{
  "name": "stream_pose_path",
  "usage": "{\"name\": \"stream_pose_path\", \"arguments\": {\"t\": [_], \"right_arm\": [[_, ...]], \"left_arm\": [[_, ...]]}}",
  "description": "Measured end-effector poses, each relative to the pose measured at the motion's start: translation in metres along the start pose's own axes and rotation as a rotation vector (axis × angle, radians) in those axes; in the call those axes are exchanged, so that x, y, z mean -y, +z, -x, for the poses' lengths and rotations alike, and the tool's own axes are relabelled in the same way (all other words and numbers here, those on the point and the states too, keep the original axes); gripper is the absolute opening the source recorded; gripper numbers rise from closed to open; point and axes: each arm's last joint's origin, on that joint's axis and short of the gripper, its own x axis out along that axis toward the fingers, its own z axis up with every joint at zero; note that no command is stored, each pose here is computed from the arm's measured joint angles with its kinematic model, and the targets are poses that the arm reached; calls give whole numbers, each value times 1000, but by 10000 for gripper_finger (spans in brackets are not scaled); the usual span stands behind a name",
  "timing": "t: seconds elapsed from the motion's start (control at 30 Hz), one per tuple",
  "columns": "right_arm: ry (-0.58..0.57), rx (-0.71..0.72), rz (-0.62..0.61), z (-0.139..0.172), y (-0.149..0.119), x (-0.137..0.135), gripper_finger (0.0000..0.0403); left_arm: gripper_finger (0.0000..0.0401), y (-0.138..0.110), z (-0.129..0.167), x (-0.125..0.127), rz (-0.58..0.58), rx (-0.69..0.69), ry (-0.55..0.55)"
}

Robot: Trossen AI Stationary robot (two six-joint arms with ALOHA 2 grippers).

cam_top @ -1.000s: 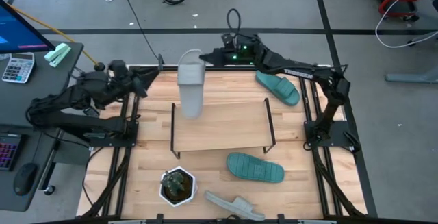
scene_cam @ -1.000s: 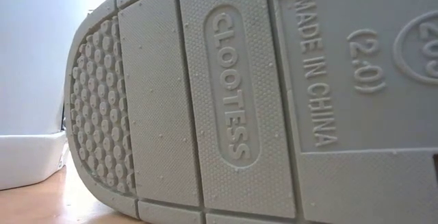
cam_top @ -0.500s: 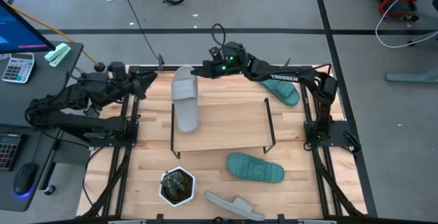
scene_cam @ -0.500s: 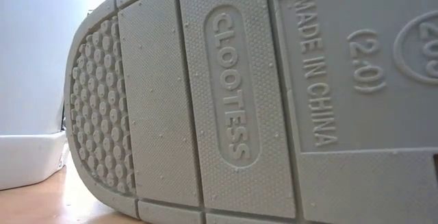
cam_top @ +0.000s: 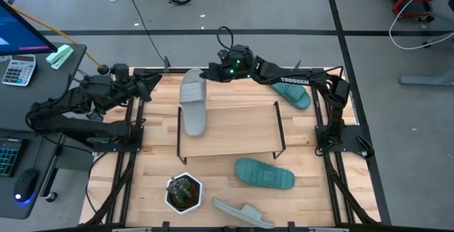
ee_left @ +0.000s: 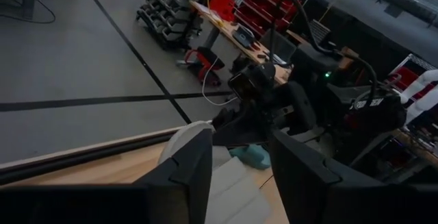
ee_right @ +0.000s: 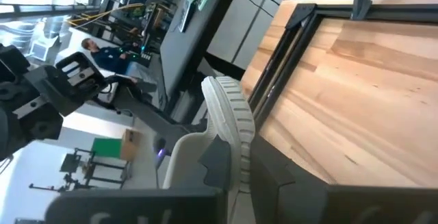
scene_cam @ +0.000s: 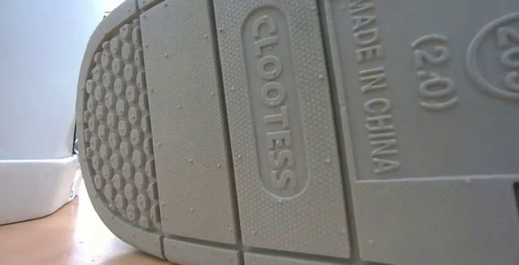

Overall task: Pick and place slides into the shelf
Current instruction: Put the top gray slide on the shelf

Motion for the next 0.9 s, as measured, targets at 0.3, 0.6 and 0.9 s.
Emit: {"name": "stream_pose_path", "arguments": {"t": [0.3,0.6,0.9], "right_arm": [[-39,-11,-11,-4,-13,-4,32],[-58,-6,-23,-5,-15,-3,32],[-98,-31,-90,-6,-26,9,32]], "left_arm": [[139,0,0,0,0,0,0],[140,0,0,0,1,3,3],[139,0,0,0,1,5,5]]}}
